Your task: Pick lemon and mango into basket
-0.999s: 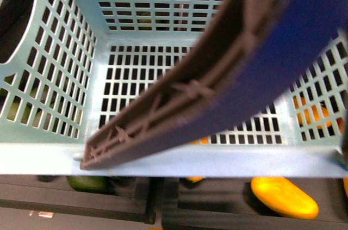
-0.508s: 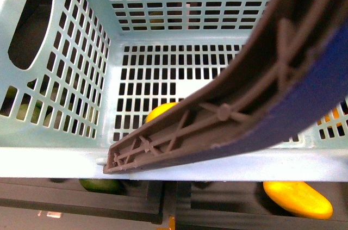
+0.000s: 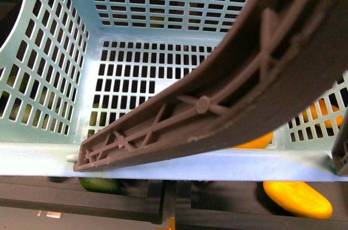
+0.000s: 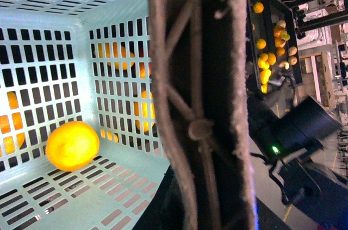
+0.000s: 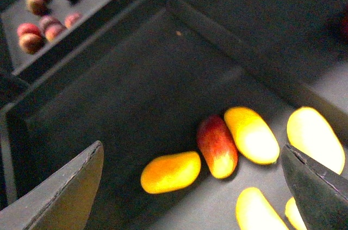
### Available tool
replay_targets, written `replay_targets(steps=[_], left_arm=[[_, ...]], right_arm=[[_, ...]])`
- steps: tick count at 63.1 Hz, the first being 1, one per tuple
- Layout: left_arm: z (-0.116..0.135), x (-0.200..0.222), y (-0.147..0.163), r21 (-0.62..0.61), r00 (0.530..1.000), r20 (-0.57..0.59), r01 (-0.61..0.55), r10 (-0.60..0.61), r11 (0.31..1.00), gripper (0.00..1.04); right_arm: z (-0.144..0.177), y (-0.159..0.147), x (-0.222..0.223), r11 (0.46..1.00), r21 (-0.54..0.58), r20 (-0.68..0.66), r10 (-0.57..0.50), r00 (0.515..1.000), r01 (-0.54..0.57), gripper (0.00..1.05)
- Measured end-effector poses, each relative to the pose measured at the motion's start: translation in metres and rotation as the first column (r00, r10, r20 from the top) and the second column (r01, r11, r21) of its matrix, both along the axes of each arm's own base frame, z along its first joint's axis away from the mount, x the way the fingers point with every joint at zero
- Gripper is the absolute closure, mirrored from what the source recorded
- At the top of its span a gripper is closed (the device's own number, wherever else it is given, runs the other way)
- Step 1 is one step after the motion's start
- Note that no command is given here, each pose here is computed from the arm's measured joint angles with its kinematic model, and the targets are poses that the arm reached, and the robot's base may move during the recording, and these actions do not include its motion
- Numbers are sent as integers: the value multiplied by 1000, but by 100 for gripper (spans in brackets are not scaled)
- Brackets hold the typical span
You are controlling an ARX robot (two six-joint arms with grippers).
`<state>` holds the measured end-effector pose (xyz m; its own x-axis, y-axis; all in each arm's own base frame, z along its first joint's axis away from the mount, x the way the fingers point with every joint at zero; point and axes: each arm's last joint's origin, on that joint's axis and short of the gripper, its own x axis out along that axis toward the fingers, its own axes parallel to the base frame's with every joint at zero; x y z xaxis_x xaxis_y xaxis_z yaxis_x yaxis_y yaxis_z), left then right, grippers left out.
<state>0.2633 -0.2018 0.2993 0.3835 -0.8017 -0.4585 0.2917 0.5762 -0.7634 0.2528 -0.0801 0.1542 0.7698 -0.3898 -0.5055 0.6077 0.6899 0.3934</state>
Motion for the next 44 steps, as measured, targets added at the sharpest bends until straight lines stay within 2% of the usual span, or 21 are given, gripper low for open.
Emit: replay_targets(steps=[12,18,26,33,44], left_arm=[[0,0,0,-2,1000,-2,5,-5,1000,100],[0,0,0,-2,1000,-1,5,-5,1000,100],[0,0,0,-2,1000,-2,5,-5,1000,100],[0,0,0,0,1000,0,2,-2,1000,100],[0,0,0,1,1000,1,0,0,1000,100]], right_arm=[[-51,-13,43,973,198,-124,-90,988,114,9],[-77,-14,64,941,292,-184,-118,976,169,9],[-118,-2,92,873,418,-260,-152,954,253,9],[-135,7,106,825,478,-283,-181,942,302,9],[-151,19,124,783,516,-313,-205,927,347,9]])
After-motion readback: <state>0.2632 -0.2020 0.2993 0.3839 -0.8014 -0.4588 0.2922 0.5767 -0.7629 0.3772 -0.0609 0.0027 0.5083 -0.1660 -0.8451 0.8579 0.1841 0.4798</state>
